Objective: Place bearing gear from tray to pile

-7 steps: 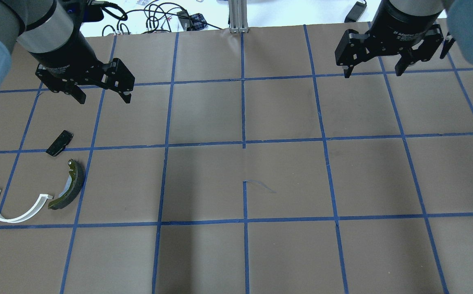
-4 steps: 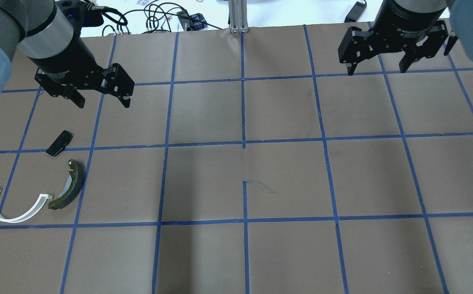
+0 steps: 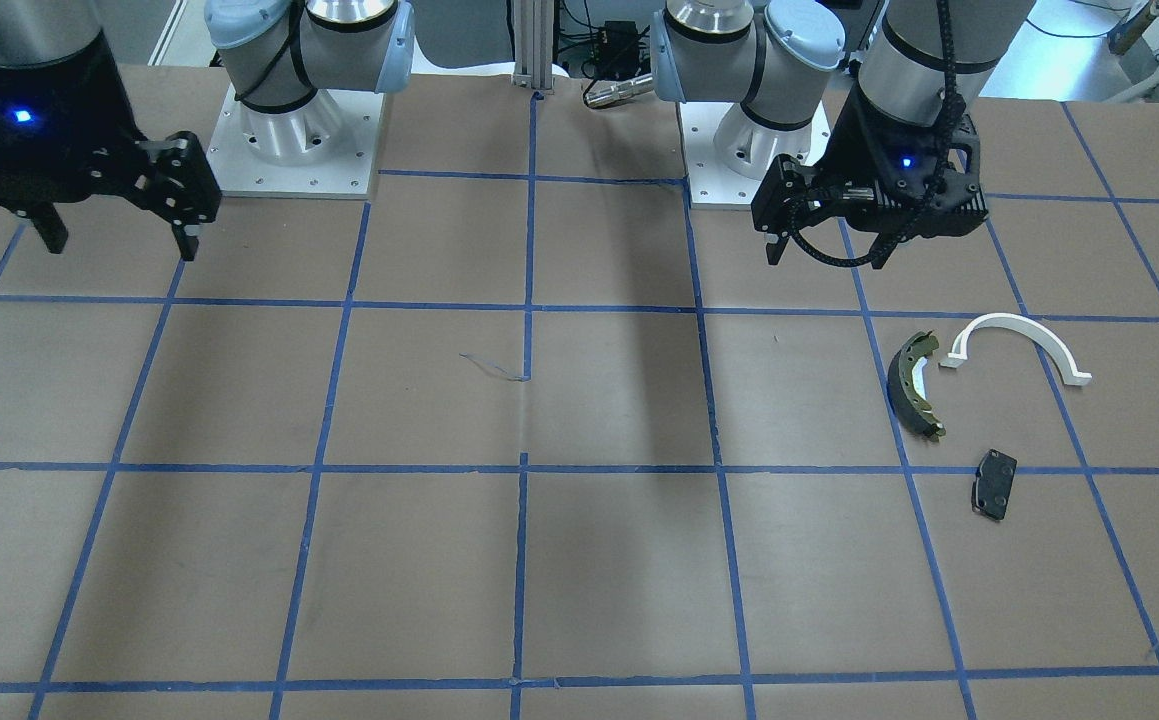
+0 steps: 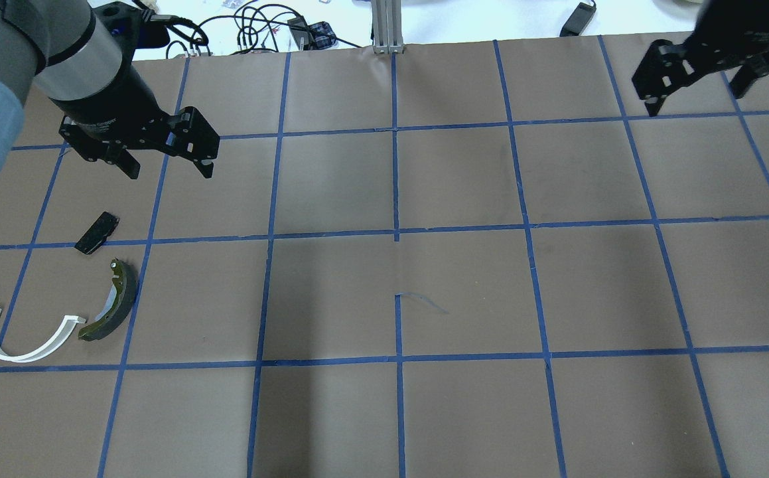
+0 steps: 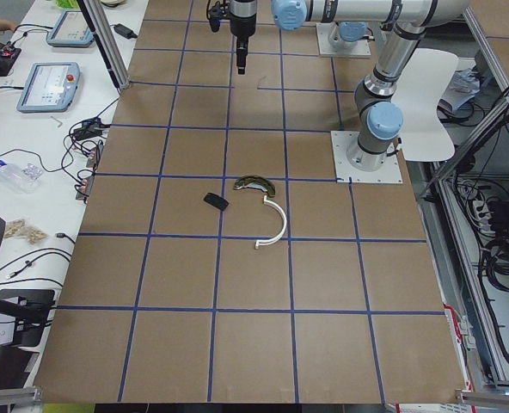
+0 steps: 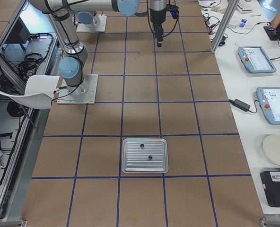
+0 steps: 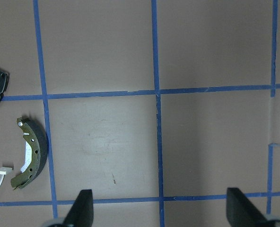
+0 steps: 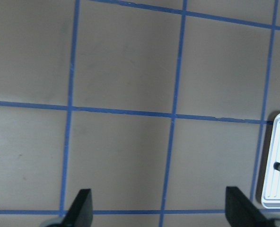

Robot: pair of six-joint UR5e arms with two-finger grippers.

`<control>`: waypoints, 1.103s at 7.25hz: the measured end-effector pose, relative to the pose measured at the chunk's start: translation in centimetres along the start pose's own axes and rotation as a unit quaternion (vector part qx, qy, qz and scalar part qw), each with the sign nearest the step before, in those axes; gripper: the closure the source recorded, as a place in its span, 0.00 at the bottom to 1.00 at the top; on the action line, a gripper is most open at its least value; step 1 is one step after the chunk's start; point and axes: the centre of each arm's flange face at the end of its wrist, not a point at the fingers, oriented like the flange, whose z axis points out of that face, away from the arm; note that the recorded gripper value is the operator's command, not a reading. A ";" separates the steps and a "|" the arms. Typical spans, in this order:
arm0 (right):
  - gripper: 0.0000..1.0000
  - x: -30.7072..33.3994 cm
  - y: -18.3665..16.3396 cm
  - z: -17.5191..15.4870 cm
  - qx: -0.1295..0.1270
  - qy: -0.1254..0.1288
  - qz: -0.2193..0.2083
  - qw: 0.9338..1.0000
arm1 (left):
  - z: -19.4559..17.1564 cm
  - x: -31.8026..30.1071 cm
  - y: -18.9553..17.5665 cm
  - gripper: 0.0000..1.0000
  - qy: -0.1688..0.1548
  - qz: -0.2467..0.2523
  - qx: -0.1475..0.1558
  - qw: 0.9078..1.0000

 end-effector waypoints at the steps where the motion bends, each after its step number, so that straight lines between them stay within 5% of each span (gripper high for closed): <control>1: 0.00 5.2 0.6 1.3 -0.013 0.001 -0.029 0.999 | 0.0 0.0 0.0 0.00 0.000 0.001 0.000 1.000; 3: 0.01 16.3 2.2 6.4 -0.041 -0.021 -0.077 0.996 | 0.0 0.0 0.0 0.00 0.000 0.002 0.001 1.000; 6: 0.02 31.0 4.4 17.8 -0.025 -0.050 -0.128 0.990 | 0.1 0.0 -0.1 0.00 0.000 0.004 0.000 1.000; 8: 0.05 37.1 7.1 26.5 -0.022 -0.091 -0.170 0.981 | 0.1 0.0 -0.2 0.00 0.000 0.004 0.003 1.000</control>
